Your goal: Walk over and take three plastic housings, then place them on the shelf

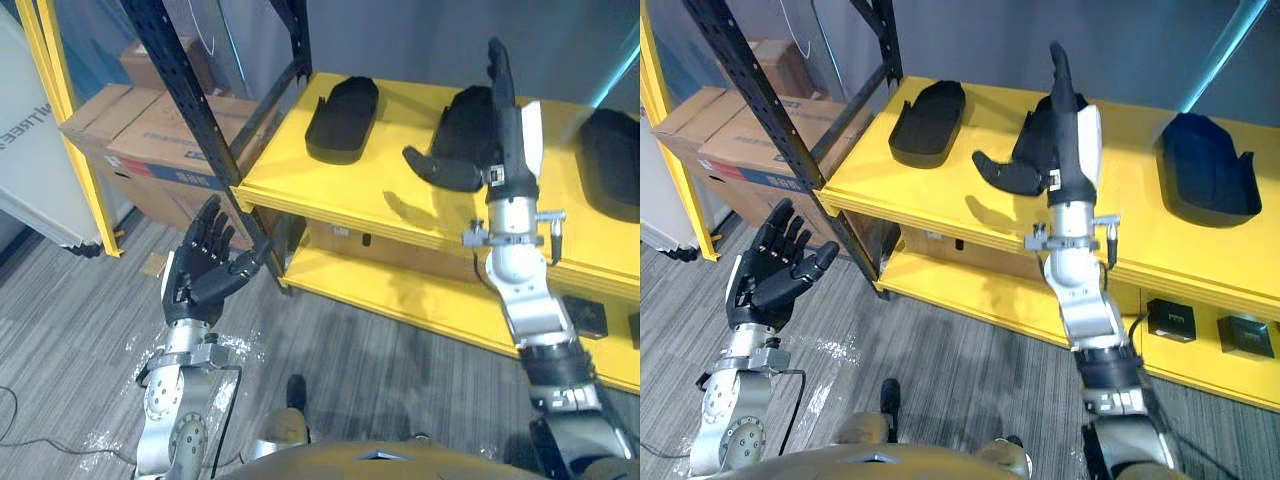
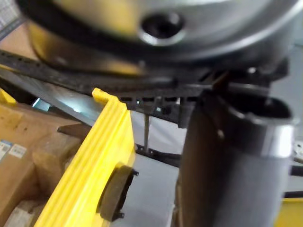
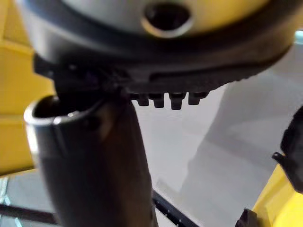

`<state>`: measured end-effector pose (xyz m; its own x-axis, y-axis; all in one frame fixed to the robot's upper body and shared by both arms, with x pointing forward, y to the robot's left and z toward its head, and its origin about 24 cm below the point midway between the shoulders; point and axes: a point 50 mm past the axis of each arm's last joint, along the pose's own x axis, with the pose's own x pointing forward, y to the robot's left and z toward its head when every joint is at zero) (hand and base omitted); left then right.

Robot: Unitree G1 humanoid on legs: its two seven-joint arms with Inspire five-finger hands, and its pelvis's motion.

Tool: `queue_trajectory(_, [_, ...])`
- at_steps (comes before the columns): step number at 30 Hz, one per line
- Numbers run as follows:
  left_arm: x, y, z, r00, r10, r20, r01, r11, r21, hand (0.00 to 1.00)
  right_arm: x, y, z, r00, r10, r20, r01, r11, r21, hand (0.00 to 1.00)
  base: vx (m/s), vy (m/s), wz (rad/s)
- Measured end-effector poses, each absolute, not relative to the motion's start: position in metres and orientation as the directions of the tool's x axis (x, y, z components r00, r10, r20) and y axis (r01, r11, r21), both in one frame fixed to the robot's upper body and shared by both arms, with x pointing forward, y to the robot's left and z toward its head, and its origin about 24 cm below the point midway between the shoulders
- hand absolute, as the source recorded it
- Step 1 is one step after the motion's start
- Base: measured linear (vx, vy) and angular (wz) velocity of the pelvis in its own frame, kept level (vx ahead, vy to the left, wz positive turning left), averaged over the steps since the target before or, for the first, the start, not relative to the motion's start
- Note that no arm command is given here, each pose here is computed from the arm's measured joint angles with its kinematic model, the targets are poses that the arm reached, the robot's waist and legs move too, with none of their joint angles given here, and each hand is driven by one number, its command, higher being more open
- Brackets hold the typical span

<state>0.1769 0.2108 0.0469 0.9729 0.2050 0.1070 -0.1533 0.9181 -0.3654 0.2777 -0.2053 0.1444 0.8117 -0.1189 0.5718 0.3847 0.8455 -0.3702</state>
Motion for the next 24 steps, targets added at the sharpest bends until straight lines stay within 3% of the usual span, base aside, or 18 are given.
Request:
queue_trajectory(3, [0.17, 0.226, 0.041, 0.934, 0.35, 0.075, -0.312, 0.899, -0.307, 1.0, 0.265, -0.228, 0.119, 0.795, -0.325, 0.513, 0.509, 0.817, -0.272, 1.0, -0.03, 0.001, -0.08])
queue_trajectory(5, [0.157, 0.248, 0.028, 0.853, 0.521, 0.022, -0.504, 0.833, -0.228, 1.0, 0.25, -0.265, 0.087, 0.74, -0.551, 0.387, 0.65, 0.733, -0.201, 1.0, -0.07, 0.01, -0.14])
queue_trajectory(9, [0.117, 0.277, -0.007, 0.696, 0.71, -0.106, -0.717, 0.683, -0.14, 1.0, 0.201, -0.312, 0.023, 0.608, -0.778, 0.16, 0.79, 0.573, -0.217, 1.0, -0.02, 0.0, -0.12])
queue_trajectory(11, [0.099, 0.281, -0.03, 0.68, 0.705, -0.202, -0.732, 0.665, -0.146, 1.0, 0.191, -0.318, 0.016, 0.594, -0.789, 0.157, 0.8, 0.557, -0.223, 1.0, 0.01, -0.006, -0.03])
queue_trajectory(14, [0.095, 0.271, -0.055, 0.73, 0.61, -0.307, -0.678, 0.701, -0.22, 1.0, 0.172, -0.322, -0.022, 0.535, -0.845, -0.001, 0.812, 0.514, -0.278, 1.0, 0.0, 0.0, 0.0])
queue_trajectory(18, [0.096, 0.244, -0.083, 0.792, 0.438, -0.426, -0.564, 0.792, -0.234, 1.0, 0.151, -0.293, -0.067, 0.48, -0.855, -0.199, 0.795, 0.519, -0.315, 1.0, -0.01, 0.005, -0.08])
queue_trajectory(24, [0.097, 0.246, -0.094, 0.804, 0.365, -0.469, -0.508, 0.831, -0.225, 1.0, 0.125, -0.28, -0.097, 0.418, -0.843, -0.339, 0.763, 0.528, -0.374, 1.0, 0.02, 0.006, -0.19])
